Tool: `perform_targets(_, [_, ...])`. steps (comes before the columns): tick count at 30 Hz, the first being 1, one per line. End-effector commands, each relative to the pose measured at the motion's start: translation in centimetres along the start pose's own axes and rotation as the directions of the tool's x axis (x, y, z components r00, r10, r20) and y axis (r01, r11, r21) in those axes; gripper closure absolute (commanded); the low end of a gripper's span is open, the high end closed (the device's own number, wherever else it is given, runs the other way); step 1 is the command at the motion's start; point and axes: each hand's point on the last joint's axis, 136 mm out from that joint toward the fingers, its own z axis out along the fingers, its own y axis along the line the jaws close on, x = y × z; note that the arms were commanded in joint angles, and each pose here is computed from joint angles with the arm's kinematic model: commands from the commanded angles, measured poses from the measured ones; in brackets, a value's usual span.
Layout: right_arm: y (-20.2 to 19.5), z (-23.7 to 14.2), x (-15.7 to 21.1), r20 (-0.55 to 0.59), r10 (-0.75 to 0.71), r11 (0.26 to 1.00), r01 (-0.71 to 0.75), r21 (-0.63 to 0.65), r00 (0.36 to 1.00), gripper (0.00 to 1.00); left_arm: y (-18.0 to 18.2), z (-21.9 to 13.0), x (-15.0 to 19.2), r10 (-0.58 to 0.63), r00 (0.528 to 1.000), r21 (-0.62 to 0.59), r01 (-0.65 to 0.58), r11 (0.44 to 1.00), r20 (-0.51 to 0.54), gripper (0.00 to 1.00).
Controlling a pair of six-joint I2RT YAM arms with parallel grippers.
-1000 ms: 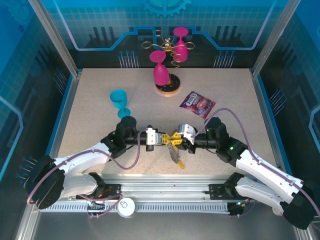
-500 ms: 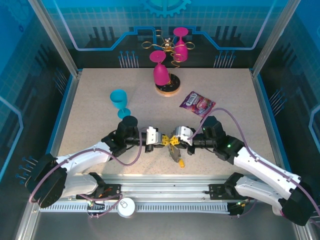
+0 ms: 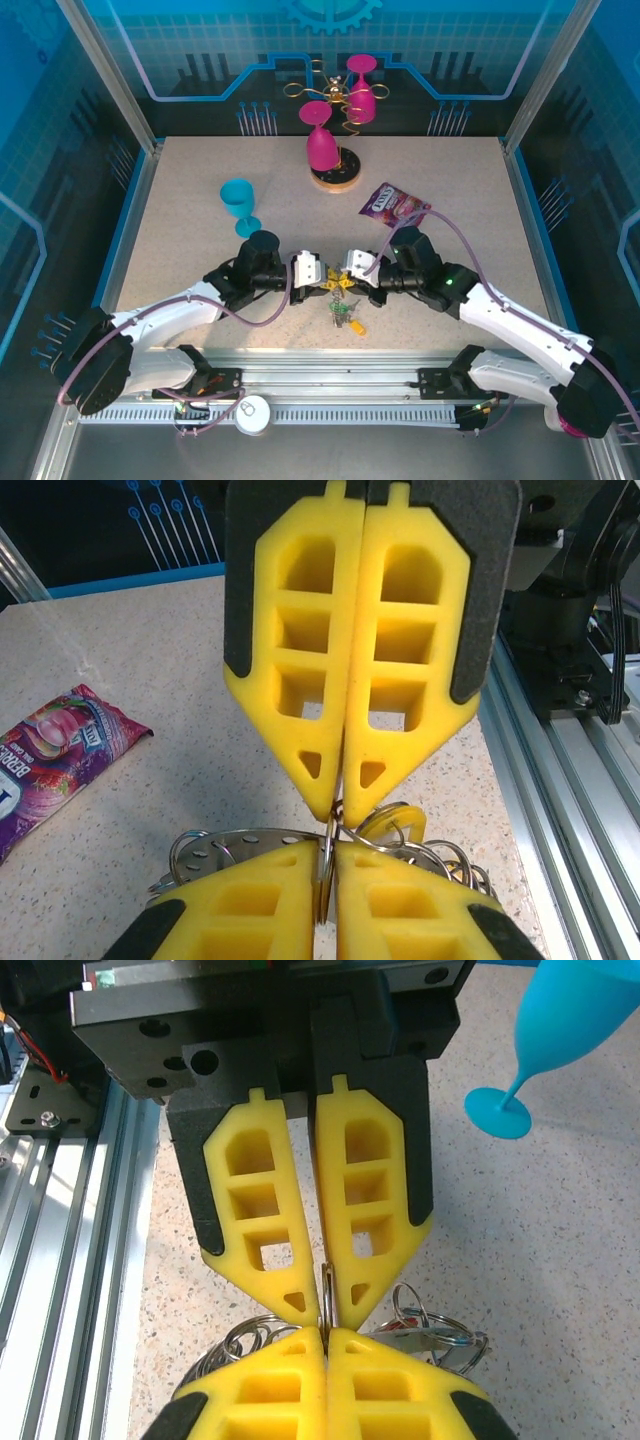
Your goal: Put the keys on the keyring
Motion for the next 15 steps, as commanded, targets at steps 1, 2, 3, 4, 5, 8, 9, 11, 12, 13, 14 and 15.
perform_targets(1, [0.6, -0.1, -1.0, -0.020, -0.041, 0.999, 0.041, -0.028, 0.999, 1.00, 0.7, -0.1, -1.7, 0.049, 0.999, -0.015, -0.049, 0.999, 0.012, 0.88])
perform_targets(2, [0.6, 0.0, -0.9, -0.032, -0.048, 0.998, 0.047, -0.034, 0.998, 1.00, 0.7, -0.1, -1.7, 0.049, 0.999, -0.013, -0.049, 0.999, 0.006, 0.88])
perform_targets(3, [0.7, 0.1, -0.9, -0.046, -0.055, 0.998, 0.053, -0.039, 0.997, 1.00, 0.7, -0.1, -1.7, 0.050, 0.999, -0.010, -0.050, 0.999, 0.001, 0.88])
perform_targets(4, [0.8, 0.1, -0.8, -0.058, -0.059, 0.998, 0.056, -0.040, 0.997, 1.00, 0.7, -0.1, -1.7, 0.050, 0.999, -0.009, -0.050, 0.999, -0.002, 0.88])
perform_targets(5, [0.8, 0.2, -0.8, -0.069, -0.065, 0.997, 0.062, -0.044, 0.996, 1.00, 0.7, -0.1, -1.6, 0.051, 0.999, -0.009, -0.052, 0.999, -0.008, 0.90])
perform_targets(8, [0.8, 0.1, -1.1, -0.077, -0.064, 0.997, 0.060, -0.044, 0.995, 1.00, 0.7, -0.3, -1.6, 0.057, 0.998, -0.007, -0.057, 0.998, -0.020, 0.99])
perform_targets(9, [0.7, 0.1, -1.3, -0.068, -0.061, 0.998, 0.058, -0.039, 0.996, 1.00, 0.6, -0.3, -1.6, 0.061, 0.998, -0.005, -0.061, 0.998, -0.018, 1.00])
perform_targets(11, [0.1, -0.2, -1.5, -0.039, -0.030, 1.000, 0.030, -0.002, 0.999, 1.00, 0.5, -0.4, -1.8, 0.070, 0.998, -0.007, -0.070, 0.998, -0.006, 1.00])
perform_targets(12, [-0.2, -0.3, -1.6, -0.023, -0.006, 1.000, 0.006, 0.015, 1.000, 0.94, 0.5, -0.5, -1.9, 0.073, 0.997, -0.011, -0.073, 0.997, 0.001, 1.00])
perform_targets(13, [-0.5, -0.6, -1.6, -0.003, 0.022, 0.999, -0.022, 0.031, 1.000, 0.80, 0.4, -0.6, -2.0, 0.077, 0.997, -0.017, -0.077, 0.997, 0.013, 1.00])
perform_targets(14, [-0.6, -0.9, -1.6, 0.020, 0.049, 0.998, -0.049, 0.042, 0.999, 0.72, 0.4, -0.7, -2.2, 0.084, 0.996, -0.026, -0.084, 0.996, 0.030, 1.00])
perform_targets(15, [-0.4, -1.1, -1.6, 0.035, 0.069, 0.997, -0.070, 0.038, 0.997, 0.67, 0.5, -0.8, -2.4, 0.087, 0.995, -0.032, -0.086, 0.996, 0.042, 1.00])
